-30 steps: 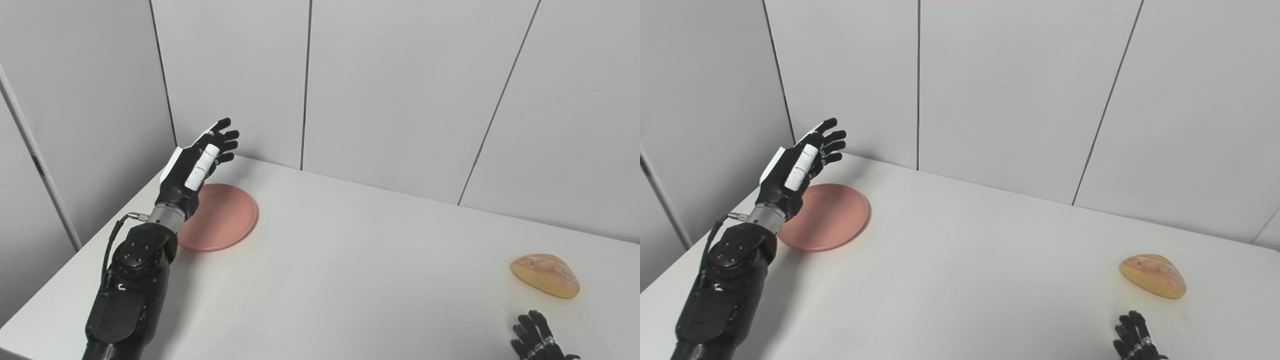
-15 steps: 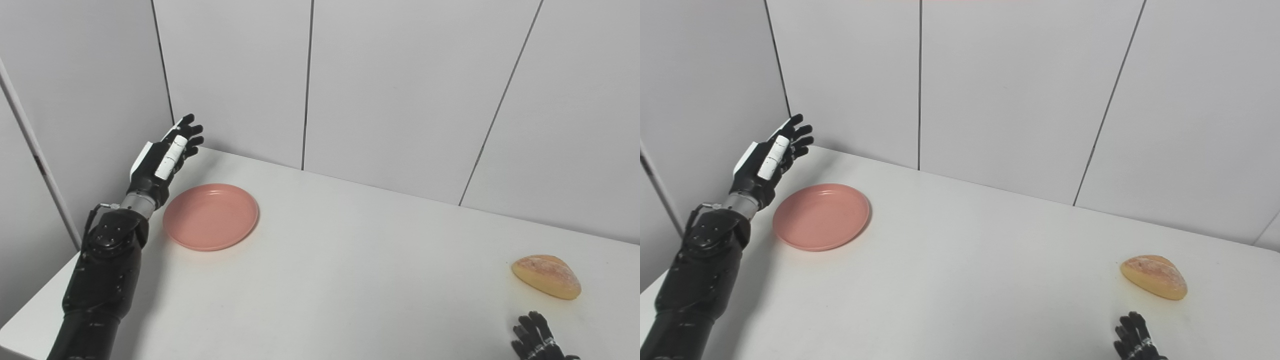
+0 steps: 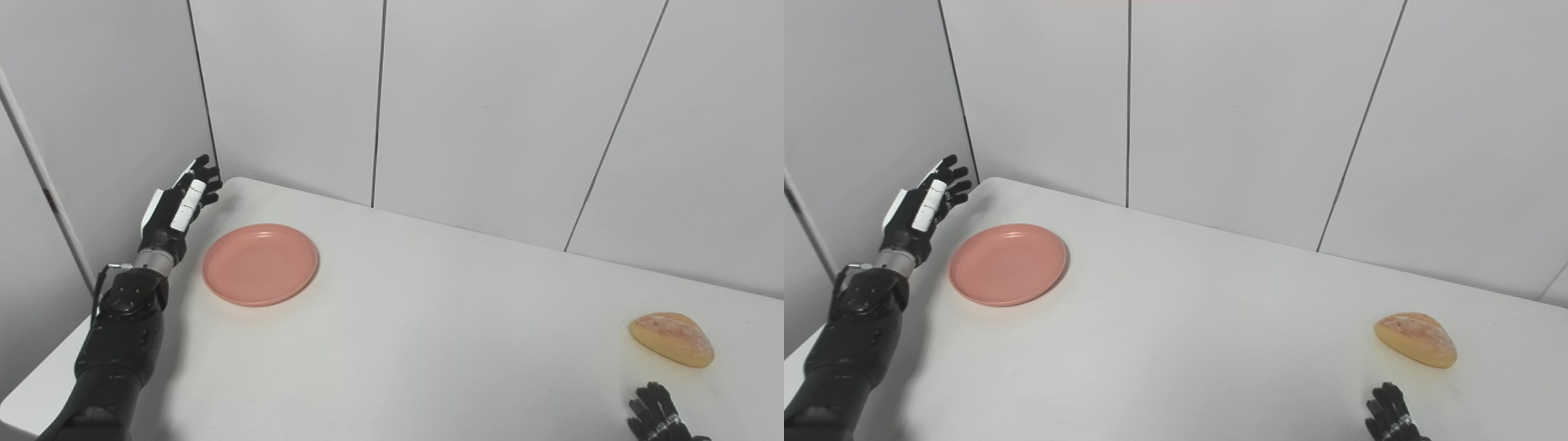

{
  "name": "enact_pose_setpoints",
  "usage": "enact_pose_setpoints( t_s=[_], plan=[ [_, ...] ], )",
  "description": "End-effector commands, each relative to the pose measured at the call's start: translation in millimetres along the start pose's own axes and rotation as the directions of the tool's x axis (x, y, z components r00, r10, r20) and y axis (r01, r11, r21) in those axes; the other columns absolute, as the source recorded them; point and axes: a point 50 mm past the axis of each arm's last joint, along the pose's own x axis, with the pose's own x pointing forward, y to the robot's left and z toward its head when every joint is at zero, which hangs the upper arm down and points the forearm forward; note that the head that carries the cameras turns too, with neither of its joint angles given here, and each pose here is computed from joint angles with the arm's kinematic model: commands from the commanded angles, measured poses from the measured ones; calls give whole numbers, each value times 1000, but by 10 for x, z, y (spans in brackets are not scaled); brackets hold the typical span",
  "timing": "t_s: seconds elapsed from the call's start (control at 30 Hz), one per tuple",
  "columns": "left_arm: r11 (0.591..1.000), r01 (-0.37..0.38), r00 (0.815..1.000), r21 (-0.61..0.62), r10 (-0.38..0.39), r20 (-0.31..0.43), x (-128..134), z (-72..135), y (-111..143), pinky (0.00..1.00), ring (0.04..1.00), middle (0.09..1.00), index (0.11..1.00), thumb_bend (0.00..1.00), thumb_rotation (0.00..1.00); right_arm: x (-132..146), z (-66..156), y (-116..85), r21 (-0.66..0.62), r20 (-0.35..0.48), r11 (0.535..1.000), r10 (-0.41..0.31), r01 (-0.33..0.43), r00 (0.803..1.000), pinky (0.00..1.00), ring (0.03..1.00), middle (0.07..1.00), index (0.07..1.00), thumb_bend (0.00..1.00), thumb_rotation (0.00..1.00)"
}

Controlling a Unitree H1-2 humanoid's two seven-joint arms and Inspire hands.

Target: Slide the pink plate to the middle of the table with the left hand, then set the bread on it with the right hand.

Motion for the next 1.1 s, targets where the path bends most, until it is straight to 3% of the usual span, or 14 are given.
enact_pose_setpoints(
  t_s=[0.0, 0.17, 0.5, 0.77, 0.83, 1.07],
  plan=[
    [1000, -28, 991, 5, 28, 127, 216, 351, 148, 878, 881, 904, 939, 911, 855, -107, -127, -130, -16, -54, 999, -29, 28, 998, 1000, 962, 946, 931, 830, 1000],
    [998, -54, 994, -36, 57, 98, 150, 171, 146, 774, 884, 917, 969, 954, 827, -119, -124, -138, -24, -52, 999, -31, 30, 998, 1000, 952, 942, 926, 845, 1000],
    [995, -66, 997, -69, 68, 25, 60, -89, 145, 874, 871, 924, 973, 957, 812, -135, -116, -129, -27, -50, 999, -38, 36, 998, 1000, 937, 930, 906, 844, 1000],
    [991, -78, 997, -105, 76, -27, 28, -230, 26, 824, 853, 888, 934, 947, 775, -150, -97, -118, -32, -48, 999, -36, 34, 998, 1000, 936, 929, 897, 843, 1000],
    [993, -68, 997, -99, 64, -39, 20, -263, -28, 823, 860, 899, 948, 899, 779, -153, -91, -115, -32, -48, 999, -37, 35, 998, 1000, 932, 923, 892, 841, 1000],
    [998, -21, 998, -65, 17, -64, 7, -315, -103, 836, 853, 902, 959, 894, 811, -151, -82, -97, -30, -52, 999, -30, 29, 998, 1000, 922, 917, 890, 839, 1000]
  ],
)
